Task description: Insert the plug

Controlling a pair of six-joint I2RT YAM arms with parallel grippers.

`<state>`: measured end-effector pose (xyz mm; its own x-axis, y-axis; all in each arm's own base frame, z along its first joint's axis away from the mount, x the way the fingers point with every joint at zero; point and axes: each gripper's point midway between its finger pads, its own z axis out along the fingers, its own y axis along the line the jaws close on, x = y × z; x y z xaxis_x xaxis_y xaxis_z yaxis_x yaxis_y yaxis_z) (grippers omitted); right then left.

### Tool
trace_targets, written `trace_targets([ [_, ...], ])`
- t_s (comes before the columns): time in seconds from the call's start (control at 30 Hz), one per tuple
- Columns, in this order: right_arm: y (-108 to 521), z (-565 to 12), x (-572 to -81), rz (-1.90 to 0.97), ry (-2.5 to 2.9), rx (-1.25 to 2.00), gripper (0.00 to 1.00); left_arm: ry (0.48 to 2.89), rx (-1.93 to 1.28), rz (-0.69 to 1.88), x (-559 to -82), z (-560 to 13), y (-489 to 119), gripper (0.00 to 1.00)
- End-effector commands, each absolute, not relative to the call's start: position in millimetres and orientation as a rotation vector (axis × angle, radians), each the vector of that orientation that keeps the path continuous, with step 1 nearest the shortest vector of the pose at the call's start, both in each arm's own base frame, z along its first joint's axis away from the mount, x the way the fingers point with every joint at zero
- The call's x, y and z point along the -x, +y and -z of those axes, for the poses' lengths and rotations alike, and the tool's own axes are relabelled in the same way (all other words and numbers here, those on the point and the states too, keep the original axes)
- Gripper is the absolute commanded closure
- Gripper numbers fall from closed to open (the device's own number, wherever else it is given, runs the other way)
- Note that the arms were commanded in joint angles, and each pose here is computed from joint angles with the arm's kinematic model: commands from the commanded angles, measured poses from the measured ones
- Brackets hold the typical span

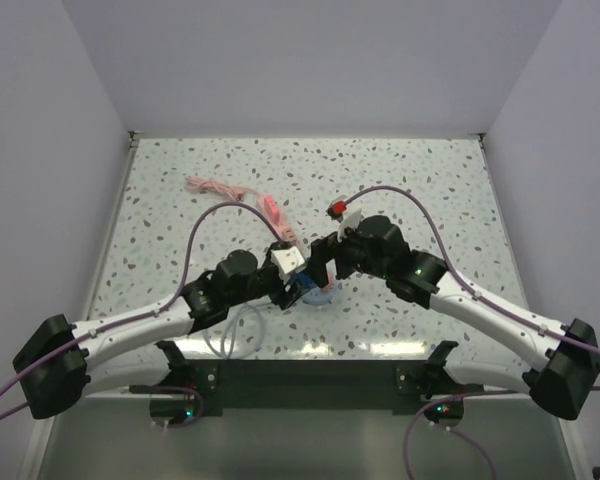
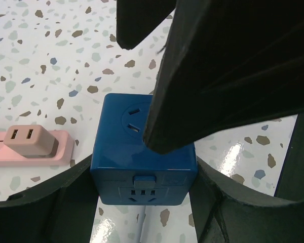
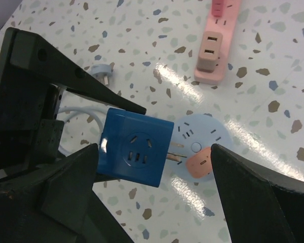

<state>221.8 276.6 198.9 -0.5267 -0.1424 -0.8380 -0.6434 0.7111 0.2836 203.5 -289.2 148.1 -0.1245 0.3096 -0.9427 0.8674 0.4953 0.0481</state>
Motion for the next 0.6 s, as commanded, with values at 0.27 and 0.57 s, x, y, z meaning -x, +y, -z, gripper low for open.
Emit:
trace_targets([
  [0.27,307,-180,-202,-0.949,2.11,0.674,0.06,1.596,-1.019,0.637,-214,-176,-306,1.0],
  [0.57,317,-163,-194,-0.979,2.159,0.736,0.11,1.602,-1.026,0.619,-218,-174,-310,1.0],
])
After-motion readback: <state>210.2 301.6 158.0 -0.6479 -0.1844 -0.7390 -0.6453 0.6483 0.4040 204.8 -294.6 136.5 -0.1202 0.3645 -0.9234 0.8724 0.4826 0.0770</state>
